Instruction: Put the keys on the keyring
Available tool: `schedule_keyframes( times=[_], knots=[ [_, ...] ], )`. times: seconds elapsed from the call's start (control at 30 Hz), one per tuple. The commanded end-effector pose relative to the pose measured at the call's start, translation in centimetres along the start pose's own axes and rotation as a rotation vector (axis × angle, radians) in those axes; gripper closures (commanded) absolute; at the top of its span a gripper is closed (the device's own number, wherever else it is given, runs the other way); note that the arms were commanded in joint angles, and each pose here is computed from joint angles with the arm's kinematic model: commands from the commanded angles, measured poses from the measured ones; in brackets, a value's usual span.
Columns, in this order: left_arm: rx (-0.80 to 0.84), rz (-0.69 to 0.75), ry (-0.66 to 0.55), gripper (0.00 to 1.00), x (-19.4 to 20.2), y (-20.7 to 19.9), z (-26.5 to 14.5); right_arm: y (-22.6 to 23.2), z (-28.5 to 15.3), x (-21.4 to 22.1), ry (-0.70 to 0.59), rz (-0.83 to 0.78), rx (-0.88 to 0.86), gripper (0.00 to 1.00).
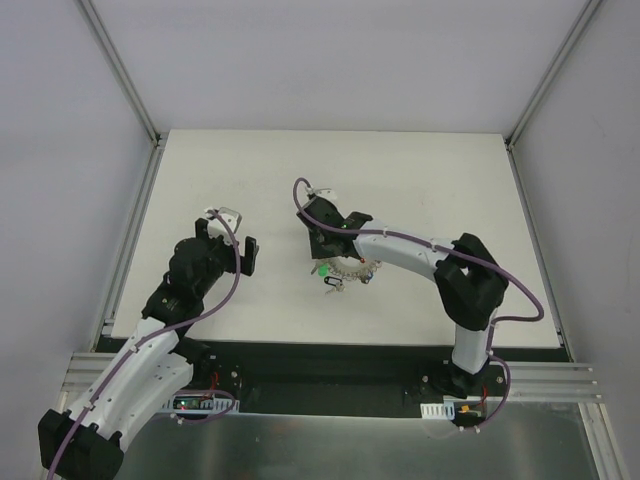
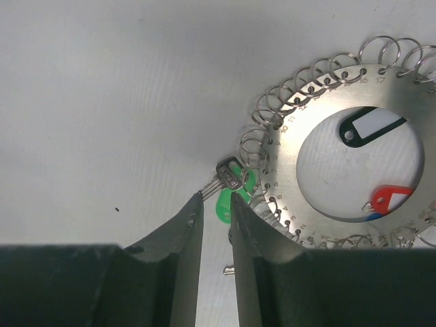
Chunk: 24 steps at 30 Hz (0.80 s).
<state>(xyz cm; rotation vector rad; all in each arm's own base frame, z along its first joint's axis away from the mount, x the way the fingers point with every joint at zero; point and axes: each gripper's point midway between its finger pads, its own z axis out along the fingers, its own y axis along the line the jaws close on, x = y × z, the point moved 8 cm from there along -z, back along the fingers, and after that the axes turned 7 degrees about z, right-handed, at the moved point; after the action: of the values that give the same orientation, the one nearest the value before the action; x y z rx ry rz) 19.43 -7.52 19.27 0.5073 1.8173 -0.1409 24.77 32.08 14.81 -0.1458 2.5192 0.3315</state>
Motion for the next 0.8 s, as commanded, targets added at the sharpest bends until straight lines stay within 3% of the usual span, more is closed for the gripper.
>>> schedule_keyframes(
  times=[0.0, 0.77],
  knots=[
    [-0.042, 0.006, -0.046, 0.16, -0.7, 0.3, -0.2, 0.6, 1.1, -0.5, -0.024, 0.039, 0.076, 0.75],
    [-0.052, 0.001, -0.065, 0.16, -1.0, 0.3, -0.7, 0.0, 4.5, 1.3, 0.013, 0.032, 0.199, 0.8]
  ],
)
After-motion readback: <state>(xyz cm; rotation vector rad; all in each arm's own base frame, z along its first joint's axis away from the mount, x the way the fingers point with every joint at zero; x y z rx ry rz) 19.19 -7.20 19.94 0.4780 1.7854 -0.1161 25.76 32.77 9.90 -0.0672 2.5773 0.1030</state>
